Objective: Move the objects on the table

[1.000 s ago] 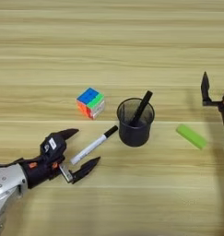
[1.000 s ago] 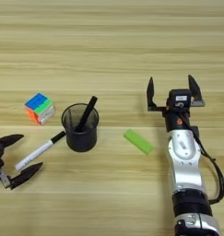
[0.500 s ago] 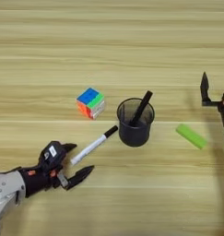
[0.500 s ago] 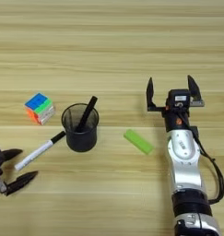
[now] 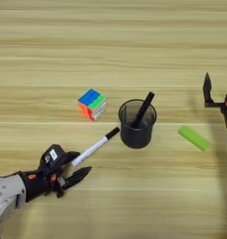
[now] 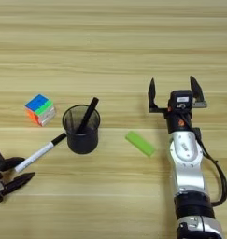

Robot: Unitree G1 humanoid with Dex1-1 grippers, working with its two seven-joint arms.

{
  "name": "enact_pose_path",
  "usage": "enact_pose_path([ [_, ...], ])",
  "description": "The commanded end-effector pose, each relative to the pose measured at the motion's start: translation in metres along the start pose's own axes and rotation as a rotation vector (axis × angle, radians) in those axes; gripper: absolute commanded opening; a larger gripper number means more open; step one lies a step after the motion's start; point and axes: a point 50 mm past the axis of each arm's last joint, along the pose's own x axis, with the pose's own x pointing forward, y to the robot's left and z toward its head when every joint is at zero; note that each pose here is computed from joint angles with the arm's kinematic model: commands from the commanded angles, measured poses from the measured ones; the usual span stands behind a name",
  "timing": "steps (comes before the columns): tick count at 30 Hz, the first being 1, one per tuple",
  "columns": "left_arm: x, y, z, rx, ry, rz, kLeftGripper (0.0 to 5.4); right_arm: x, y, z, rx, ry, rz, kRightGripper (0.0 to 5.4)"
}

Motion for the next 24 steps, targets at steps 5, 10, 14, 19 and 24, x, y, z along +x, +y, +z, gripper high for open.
enact_pose_path([
  [5,-0.0004,0.0012,-0.0005,0.007,0.014,-0.001,1.97,0.0028,0.0004,0.0030,-0.006,-0.008,0.004,5.40],
  [10,0.0003,0.0012,0.0011,0.014,0.007,-0.005,1.57,0.0028,0.0002,0.0030,-0.006,-0.008,0.002,5.40],
  [14,0.0002,0.0012,0.0030,0.017,-0.002,-0.003,1.19,0.0027,-0.0001,0.0031,-0.006,-0.008,0.002,5.40],
  [19,0.0004,0.0028,0.0053,0.022,-0.013,0.002,0.73,0.0025,-0.0004,0.0033,-0.005,-0.008,0.001,5.40],
  [24,0.0007,0.0036,0.0064,0.028,-0.017,0.001,0.69,0.0025,-0.0005,0.0034,-0.006,-0.008,0.001,5.40],
])
